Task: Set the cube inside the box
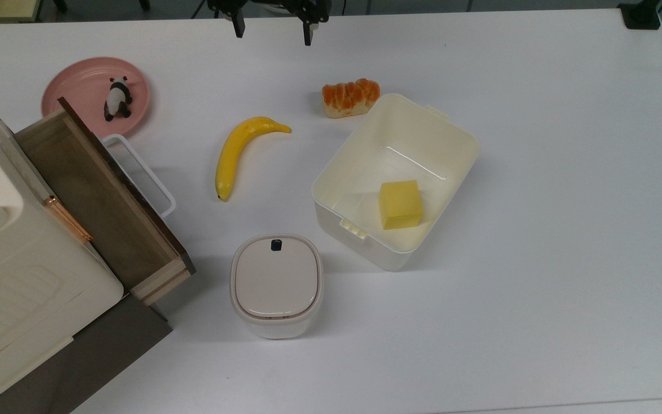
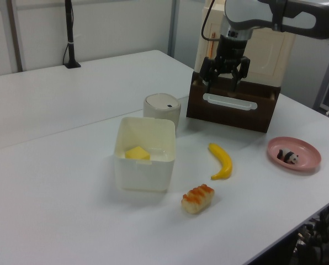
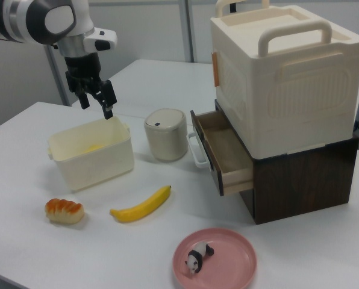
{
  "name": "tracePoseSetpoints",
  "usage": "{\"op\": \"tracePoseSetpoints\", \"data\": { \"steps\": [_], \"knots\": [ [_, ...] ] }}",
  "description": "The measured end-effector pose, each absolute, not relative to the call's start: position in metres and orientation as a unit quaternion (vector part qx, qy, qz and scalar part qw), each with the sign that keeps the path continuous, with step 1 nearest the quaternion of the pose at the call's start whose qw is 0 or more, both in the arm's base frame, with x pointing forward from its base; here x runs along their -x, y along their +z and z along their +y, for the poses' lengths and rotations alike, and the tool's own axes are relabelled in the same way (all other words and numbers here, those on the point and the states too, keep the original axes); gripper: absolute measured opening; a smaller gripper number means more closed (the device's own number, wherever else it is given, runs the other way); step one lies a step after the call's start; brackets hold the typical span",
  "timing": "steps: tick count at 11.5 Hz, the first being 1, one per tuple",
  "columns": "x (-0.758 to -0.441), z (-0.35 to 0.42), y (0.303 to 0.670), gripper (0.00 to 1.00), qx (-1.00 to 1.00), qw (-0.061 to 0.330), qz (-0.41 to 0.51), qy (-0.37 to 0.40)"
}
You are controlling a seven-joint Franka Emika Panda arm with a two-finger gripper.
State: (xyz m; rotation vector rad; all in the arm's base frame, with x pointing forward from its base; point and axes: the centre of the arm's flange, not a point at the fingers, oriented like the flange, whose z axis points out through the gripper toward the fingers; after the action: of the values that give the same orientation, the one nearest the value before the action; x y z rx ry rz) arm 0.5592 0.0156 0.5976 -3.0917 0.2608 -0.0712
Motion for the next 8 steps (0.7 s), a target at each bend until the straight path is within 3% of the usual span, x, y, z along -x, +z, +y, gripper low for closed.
{"op": "tracePoseSetpoints", "data": {
  "steps": [8],
  "knots": [
    [-0.5587, 0.0267, 0.5966, 1.00, 0.999, 0.018, 0.036, -0.022]
  ]
}}
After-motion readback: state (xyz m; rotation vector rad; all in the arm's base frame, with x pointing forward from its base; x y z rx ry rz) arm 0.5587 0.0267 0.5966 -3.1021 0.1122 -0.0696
